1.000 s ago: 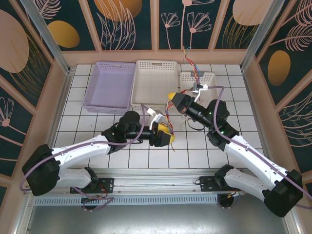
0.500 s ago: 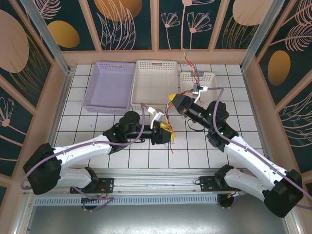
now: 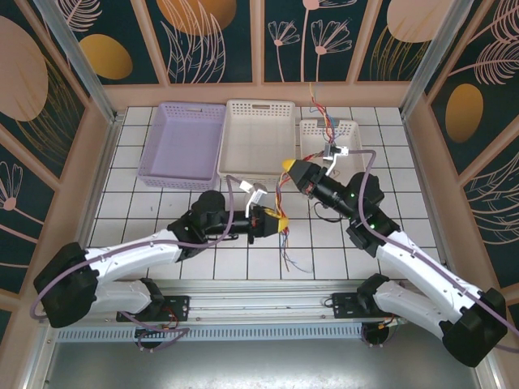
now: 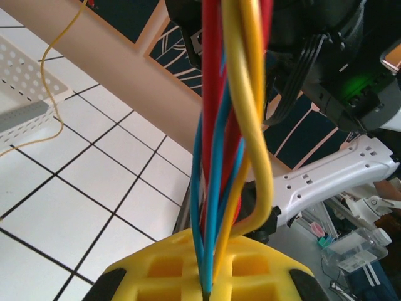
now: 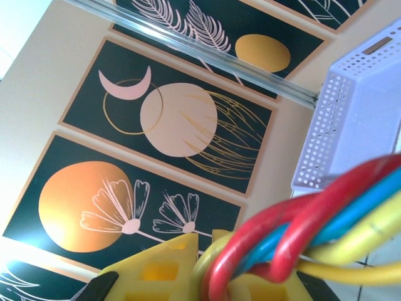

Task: Untangle the cables
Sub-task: Pass the cables.

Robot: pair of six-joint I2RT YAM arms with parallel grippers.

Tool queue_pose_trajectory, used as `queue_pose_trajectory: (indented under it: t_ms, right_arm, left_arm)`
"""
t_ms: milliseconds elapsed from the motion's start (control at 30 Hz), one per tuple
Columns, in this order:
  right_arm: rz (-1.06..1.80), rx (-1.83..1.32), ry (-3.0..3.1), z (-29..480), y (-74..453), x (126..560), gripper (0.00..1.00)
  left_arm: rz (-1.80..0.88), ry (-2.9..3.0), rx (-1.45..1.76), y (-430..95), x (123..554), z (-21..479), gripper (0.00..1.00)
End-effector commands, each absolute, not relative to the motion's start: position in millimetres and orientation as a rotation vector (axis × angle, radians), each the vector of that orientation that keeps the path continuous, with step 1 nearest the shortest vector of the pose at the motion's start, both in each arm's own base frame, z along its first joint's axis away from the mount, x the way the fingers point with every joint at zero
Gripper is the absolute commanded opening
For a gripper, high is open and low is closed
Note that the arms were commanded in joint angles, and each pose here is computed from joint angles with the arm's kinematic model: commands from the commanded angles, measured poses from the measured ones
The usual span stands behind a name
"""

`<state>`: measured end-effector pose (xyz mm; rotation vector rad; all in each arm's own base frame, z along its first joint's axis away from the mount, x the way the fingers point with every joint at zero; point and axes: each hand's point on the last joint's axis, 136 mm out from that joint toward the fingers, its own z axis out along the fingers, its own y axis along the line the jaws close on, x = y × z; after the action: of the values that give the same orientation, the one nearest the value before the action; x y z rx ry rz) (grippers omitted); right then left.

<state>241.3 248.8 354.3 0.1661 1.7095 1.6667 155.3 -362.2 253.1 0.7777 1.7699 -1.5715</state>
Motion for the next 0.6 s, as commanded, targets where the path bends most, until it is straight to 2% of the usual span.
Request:
queue_pose_trajectory:
  t_ms: [0, 200, 433, 500, 567]
  right_arm:
    - [1.585, 0.173, 1.648, 362.8, 230.1, 242.0, 0.00]
    - [1.522, 0.197, 1.728, 341.0, 220.1, 250.0, 0.00]
    - [1.520, 0.093, 1.891, 312.0, 236.9, 247.2, 0.00]
    - [1.508, 0.079, 1.913, 308.4, 234.3, 250.1, 0.08]
    - [1.500, 0.051, 1.930, 307.3, 234.2, 247.7, 0.24]
  left_arm:
    - [-1.559, 1.732, 0.756, -349.6, 149.9, 261.7, 0.00]
    - [-1.525, 1.727, 0.743, -339.6, 147.9, 264.8, 0.00]
    - [-1.445, 1.728, 0.719, -341.6, 161.6, 275.5, 0.00]
    - [-1.432, 1.728, 0.718, -343.3, 164.4, 277.8, 0.00]
    - [-1.427, 1.729, 0.715, -344.3, 166.0, 278.9, 0.00]
